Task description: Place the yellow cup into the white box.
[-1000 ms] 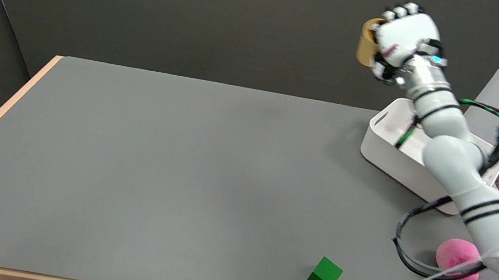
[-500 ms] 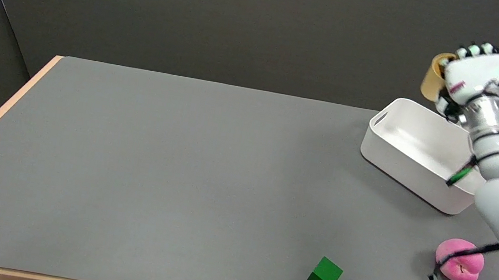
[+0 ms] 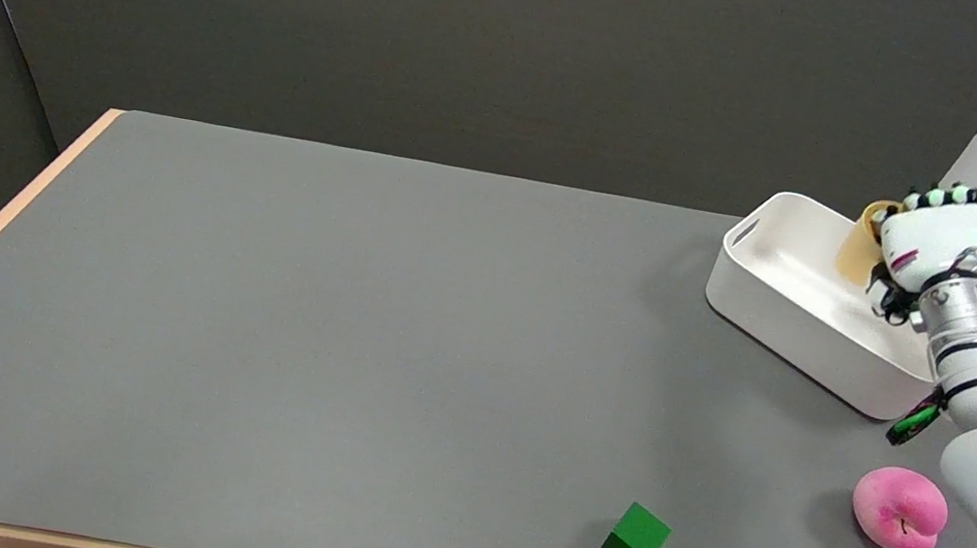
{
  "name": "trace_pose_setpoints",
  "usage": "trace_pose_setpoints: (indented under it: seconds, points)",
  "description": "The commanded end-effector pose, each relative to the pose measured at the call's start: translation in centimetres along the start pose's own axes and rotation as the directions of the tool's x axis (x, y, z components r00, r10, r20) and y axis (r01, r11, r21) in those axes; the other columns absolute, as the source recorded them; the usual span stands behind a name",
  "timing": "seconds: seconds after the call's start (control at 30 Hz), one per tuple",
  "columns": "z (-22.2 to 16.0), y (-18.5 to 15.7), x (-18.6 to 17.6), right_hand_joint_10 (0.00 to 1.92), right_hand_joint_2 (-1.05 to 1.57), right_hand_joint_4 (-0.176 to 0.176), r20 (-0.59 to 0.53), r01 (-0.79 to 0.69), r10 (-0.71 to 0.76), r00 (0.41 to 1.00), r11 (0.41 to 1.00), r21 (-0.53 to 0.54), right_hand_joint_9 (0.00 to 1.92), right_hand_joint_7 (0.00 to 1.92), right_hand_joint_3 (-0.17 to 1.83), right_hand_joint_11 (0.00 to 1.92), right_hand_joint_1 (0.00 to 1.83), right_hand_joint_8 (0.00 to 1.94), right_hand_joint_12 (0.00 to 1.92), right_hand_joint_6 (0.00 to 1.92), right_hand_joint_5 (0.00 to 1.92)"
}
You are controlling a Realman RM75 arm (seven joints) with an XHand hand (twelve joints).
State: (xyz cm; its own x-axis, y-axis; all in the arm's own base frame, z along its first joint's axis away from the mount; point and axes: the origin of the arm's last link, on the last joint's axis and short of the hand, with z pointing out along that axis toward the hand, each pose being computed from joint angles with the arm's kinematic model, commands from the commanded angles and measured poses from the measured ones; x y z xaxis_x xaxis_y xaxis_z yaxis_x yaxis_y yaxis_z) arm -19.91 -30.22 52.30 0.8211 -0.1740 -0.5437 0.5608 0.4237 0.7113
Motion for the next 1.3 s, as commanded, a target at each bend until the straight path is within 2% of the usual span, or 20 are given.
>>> trace_pose_setpoints:
  seconds: [0.03, 0.07, 0.1, 0.13, 0.2, 0.27, 0.33, 0.4, 0.57, 0.7, 0.8, 0.87, 0.97, 1.03, 1.1, 1.17, 1.27, 1.3]
  points:
    - [1.1, -2.2, -2.6, 0.77, 1.05, 0.176, 0.069, -0.067, 0.062, 0.996, 0.995, 0.072, 0.36, 0.42, 0.52, 0.37, 0.85, 0.59, 1.33, 1.59, 0.65]
    - [1.4, -2.2, -2.6, 0.77, 0.98, 0.176, 0.074, -0.122, 0.117, 0.99, 0.99, 0.065, 0.36, 0.41, 0.62, 0.36, 0.82, 0.55, 1.33, 1.47, 0.6]
    - [1.6, -2.2, -2.5, 0.75, 0.82, 0.176, 0.075, -0.15, 0.146, 0.987, 0.987, 0.061, 0.35, 0.39, 0.83, 0.33, 0.77, 0.48, 1.35, 1.23, 0.5]
    - [1.8, -2.3, -2.3, 0.74, 0.72, 0.168, 0.073, -0.171, 0.167, 0.983, 0.983, 0.06, 0.33, 0.37, 0.95, 0.3, 0.71, 0.42, 1.36, 1.0, 0.41]
    - [2.2, -2.6, -1.9, 0.71, 0.63, 0.127, 0.062, -0.185, 0.181, 0.981, 0.981, 0.061, 0.29, 0.3, 0.96, 0.26, 0.52, 0.36, 1.33, 0.53, 0.24]
    - [2.5, -3.1, -1.1, 0.63, 0.57, 0.115, 0.042, -0.195, 0.192, 0.98, 0.978, 0.07, 0.2, 0.18, 0.95, 0.11, 0.35, 0.27, 1.21, 0.37, 0.12]
    - [2.7, -3.4, -0.7, 0.57, 0.54, 0.118, 0.03, -0.198, 0.196, 0.98, 0.977, 0.076, 0.11, 0.11, 0.95, 0.0, 0.27, 0.25, 1.09, 0.33, 0.07]
    - [2.9, -3.9, -0.1, 0.53, 0.49, 0.112, 0.017, -0.198, 0.197, 0.98, 0.976, 0.092, 0.03, 0.08, 0.95, 0.0, 0.25, 0.09, 0.97, 0.26, 0.06]
    - [3.3, -3.8, 2.4, 0.49, 0.46, 0.114, -0.079, -0.205, 0.209, 0.975, 0.977, 0.062, 0.02, 0.05, 0.92, 0.0, 0.21, 0.13, 0.92, 0.27, 0.05]
    - [3.6, -2.2, 7.5, 0.4, 0.51, 0.114, -0.286, -0.276, 0.264, 0.921, 0.961, -0.002, 0.02, 0.04, 0.96, 0.0, 0.19, 0.1, 0.77, 0.25, 0.04]
    - [3.8, -1.8, 13.0, 0.37, 0.58, 0.104, -0.436, -0.255, 0.237, 0.868, 0.967, 0.019, 0.01, 0.01, 0.98, 0.0, 0.23, 0.16, 0.68, 0.28, 0.03]
    - [3.7, -2.0, 15.9, 0.36, 0.63, 0.101, -0.493, -0.239, 0.234, 0.838, 0.97, 0.054, 0.0, 0.0, 0.93, 0.0, 0.23, 0.17, 0.61, 0.29, 0.03]
    - [2.9, -3.2, 20.8, 0.37, 0.66, 0.099, -0.584, -0.256, 0.293, 0.757, 0.955, 0.148, 0.0, 0.0, 0.89, 0.0, 0.21, 0.19, 0.56, 0.3, 0.04]
    - [2.0, -4.9, 23.0, 0.4, 0.7, 0.097, -0.609, -0.277, 0.367, 0.703, 0.93, 0.241, 0.0, 0.0, 0.84, 0.0, 0.22, 0.22, 0.63, 0.3, 0.05]
    - [0.8, -7.7, 24.8, 0.43, 0.65, 0.077, -0.6, -0.284, 0.457, 0.657, 0.887, 0.364, 0.04, 0.09, 1.01, 0.0, 0.39, 0.08, 0.66, 0.27, 0.07]
    - [-0.3, -10.0, 26.1, 0.49, 0.63, 0.089, -0.584, -0.276, 0.515, 0.628, 0.848, 0.451, 0.04, 0.1, 1.01, 0.0, 0.26, 0.13, 0.77, 0.28, 0.07]
    - [-2.4, -13.8, 27.5, 0.55, 0.75, 0.092, -0.527, -0.269, 0.603, 0.599, 0.772, 0.576, 0.14, 0.17, 0.87, 0.0, 0.13, 0.25, 0.89, 0.33, 0.11]
    - [-3.4, -15.2, 28.1, 0.58, 0.71, 0.091, -0.494, -0.272, 0.639, 0.59, 0.733, 0.623, 0.15, 0.18, 0.95, 0.0, 0.12, 0.27, 0.93, 0.36, 0.11]
